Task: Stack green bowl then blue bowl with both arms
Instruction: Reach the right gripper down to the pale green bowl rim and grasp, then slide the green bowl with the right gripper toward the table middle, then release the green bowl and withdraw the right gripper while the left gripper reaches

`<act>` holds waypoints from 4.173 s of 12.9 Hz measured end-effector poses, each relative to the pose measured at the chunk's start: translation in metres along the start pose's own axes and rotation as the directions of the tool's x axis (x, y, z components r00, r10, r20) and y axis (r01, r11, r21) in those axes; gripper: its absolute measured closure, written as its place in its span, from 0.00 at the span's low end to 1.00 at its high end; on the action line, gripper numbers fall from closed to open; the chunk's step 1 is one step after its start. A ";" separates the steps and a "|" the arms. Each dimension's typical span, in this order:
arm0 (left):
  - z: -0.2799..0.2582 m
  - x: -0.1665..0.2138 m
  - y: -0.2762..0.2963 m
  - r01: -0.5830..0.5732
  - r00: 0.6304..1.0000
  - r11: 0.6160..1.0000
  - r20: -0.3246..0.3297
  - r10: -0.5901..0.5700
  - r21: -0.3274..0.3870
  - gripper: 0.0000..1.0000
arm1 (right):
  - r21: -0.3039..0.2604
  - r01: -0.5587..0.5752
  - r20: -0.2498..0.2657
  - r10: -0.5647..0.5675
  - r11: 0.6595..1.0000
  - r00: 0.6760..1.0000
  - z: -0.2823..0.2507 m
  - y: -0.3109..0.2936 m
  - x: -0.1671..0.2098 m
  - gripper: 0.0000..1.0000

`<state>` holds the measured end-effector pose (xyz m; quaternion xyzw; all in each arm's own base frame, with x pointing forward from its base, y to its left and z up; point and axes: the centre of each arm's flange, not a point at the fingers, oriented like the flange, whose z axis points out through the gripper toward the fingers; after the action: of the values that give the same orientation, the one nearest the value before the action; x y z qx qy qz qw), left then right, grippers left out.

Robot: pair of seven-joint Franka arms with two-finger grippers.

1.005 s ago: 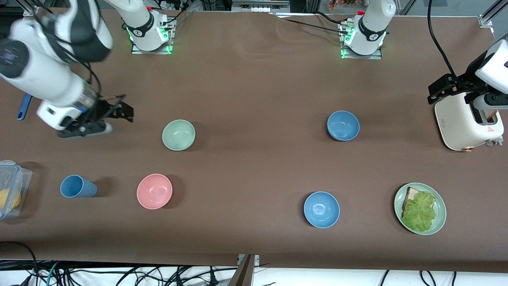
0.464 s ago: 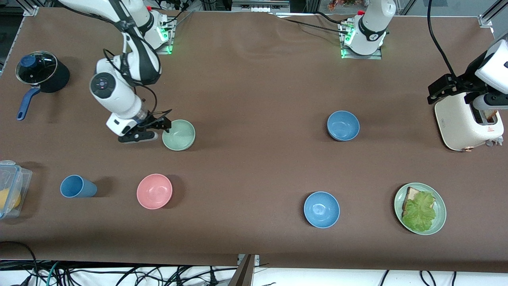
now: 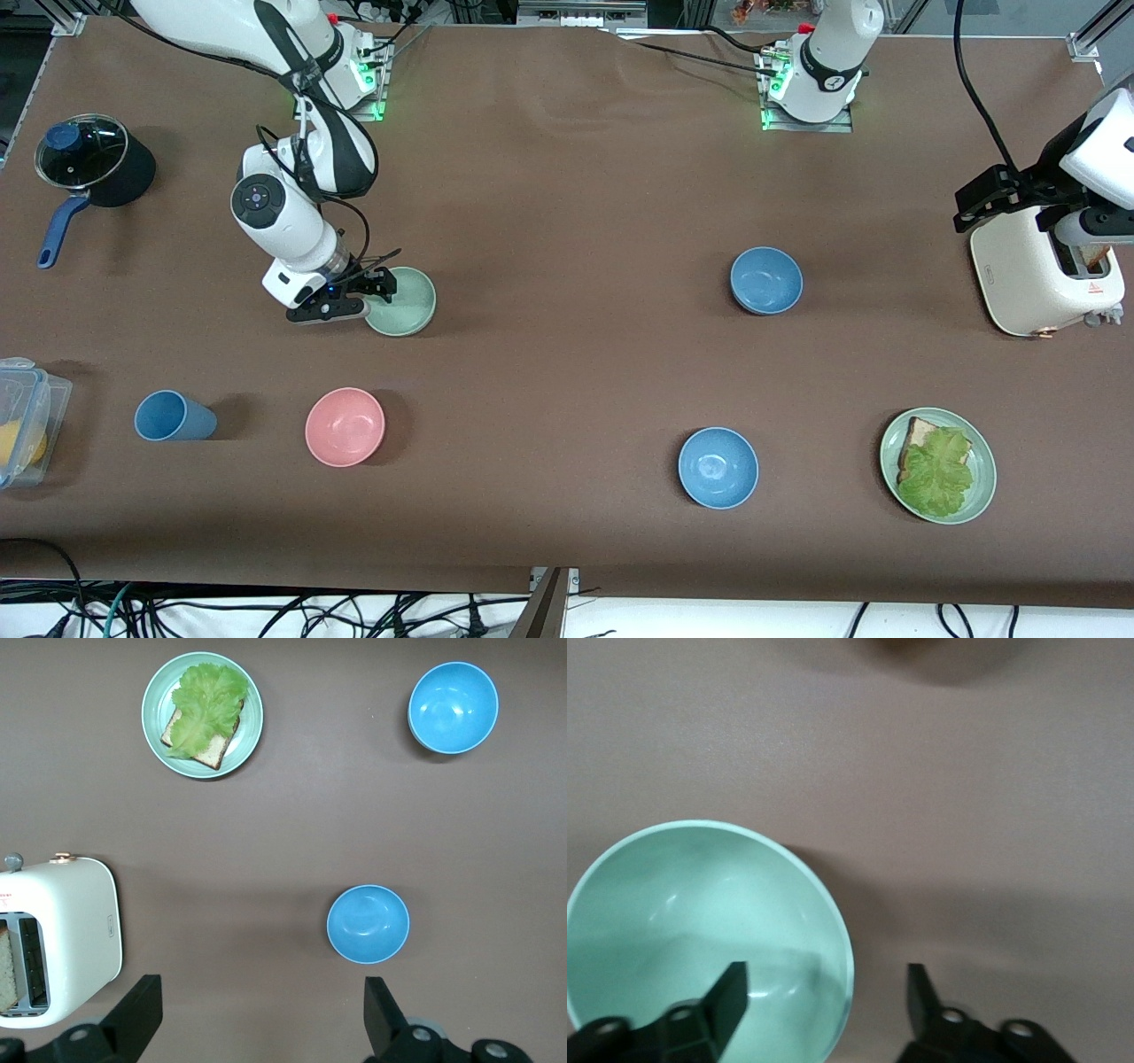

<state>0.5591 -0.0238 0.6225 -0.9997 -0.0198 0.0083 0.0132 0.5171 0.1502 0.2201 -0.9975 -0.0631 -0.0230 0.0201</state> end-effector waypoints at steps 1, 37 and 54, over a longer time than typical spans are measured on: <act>0.000 0.000 -0.001 0.001 1.000 1.000 0.000 -0.001 0.000 0.00 | 0.000 -0.013 0.003 0.013 1.000 1.000 0.005 0.000 -0.001 0.25; 0.020 0.010 0.014 -0.024 0.999 1.000 0.038 0.024 0.000 0.00 | -0.008 -0.309 -0.003 0.309 0.951 0.951 -0.207 -0.153 0.165 0.01; 0.388 0.033 0.016 -0.232 0.889 0.968 0.383 0.249 -0.092 0.00 | -0.035 -0.106 0.126 0.110 0.994 0.986 -0.342 0.043 0.059 0.01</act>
<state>0.5857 -0.0285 0.2338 -0.9725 0.1018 0.2092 -0.0139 0.5664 0.1006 0.5628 -0.9991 -0.0098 0.0412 0.0033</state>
